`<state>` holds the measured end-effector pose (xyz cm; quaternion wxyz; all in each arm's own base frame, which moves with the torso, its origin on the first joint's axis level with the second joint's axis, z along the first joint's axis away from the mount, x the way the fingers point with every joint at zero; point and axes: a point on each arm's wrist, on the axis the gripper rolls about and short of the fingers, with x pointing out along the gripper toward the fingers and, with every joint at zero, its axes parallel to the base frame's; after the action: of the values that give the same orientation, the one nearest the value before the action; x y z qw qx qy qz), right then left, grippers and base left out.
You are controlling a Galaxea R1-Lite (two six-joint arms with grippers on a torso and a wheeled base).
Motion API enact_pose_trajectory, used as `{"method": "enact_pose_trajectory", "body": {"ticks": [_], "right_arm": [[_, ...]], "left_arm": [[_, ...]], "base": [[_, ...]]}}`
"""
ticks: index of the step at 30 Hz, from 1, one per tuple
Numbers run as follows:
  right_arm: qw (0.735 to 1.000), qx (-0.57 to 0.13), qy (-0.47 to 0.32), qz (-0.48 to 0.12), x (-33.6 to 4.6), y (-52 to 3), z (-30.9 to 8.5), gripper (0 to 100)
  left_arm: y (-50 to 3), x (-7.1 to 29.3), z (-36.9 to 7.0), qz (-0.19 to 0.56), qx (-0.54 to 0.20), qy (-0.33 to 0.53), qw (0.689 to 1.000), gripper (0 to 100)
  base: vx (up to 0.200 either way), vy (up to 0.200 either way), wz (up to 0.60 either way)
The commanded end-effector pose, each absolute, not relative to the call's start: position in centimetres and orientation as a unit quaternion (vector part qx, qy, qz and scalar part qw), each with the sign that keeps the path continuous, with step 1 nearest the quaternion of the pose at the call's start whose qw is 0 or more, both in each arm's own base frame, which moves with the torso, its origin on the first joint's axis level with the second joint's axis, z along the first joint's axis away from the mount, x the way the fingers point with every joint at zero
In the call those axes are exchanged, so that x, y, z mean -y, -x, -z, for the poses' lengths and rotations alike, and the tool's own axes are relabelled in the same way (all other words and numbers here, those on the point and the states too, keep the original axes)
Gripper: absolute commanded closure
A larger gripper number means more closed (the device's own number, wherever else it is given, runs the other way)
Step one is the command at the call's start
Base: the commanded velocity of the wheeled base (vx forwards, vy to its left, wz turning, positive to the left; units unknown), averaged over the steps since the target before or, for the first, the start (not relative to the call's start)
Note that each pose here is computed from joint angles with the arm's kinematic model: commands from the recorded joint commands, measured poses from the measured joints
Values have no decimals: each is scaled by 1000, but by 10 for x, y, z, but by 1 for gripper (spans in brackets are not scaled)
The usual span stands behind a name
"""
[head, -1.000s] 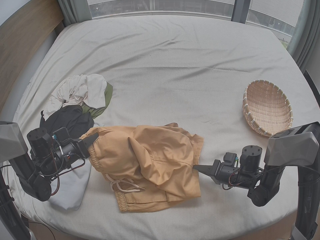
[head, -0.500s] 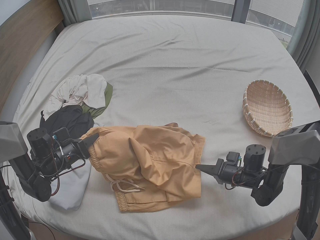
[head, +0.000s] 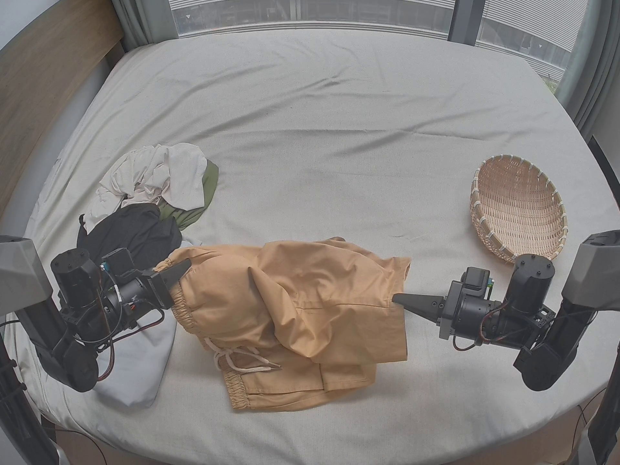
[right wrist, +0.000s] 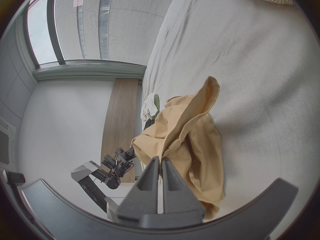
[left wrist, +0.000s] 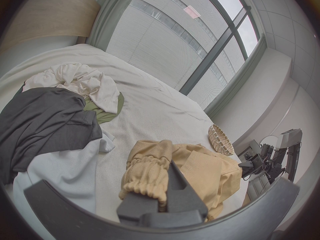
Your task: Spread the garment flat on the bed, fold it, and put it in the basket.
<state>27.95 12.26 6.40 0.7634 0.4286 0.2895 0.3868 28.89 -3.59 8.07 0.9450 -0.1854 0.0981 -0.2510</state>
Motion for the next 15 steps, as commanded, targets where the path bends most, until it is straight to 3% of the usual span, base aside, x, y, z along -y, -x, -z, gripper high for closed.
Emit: {"method": "enact_pose_trajectory", "body": {"ticks": [1,5,6,15], "right_arm": [[764,-291,-429,-383,-123,-287,-58,100],[764,-296,-429,-381,-124,-287,-55,100],[763,-298,-429,-380,-125,-288,-53,0],[758,-329,-430,-364,-131,-297,-23,0]], "left_arm": [[-288,37,-81,252,-99,186,945,100],[-288,37,-81,253,-99,186,944,100],[-289,38,-81,253,-98,185,944,100],[-287,41,-80,259,-103,185,943,100]], "base": [[0,0,0],[0,0,0],[0,0,0],[0,0,0]]}}
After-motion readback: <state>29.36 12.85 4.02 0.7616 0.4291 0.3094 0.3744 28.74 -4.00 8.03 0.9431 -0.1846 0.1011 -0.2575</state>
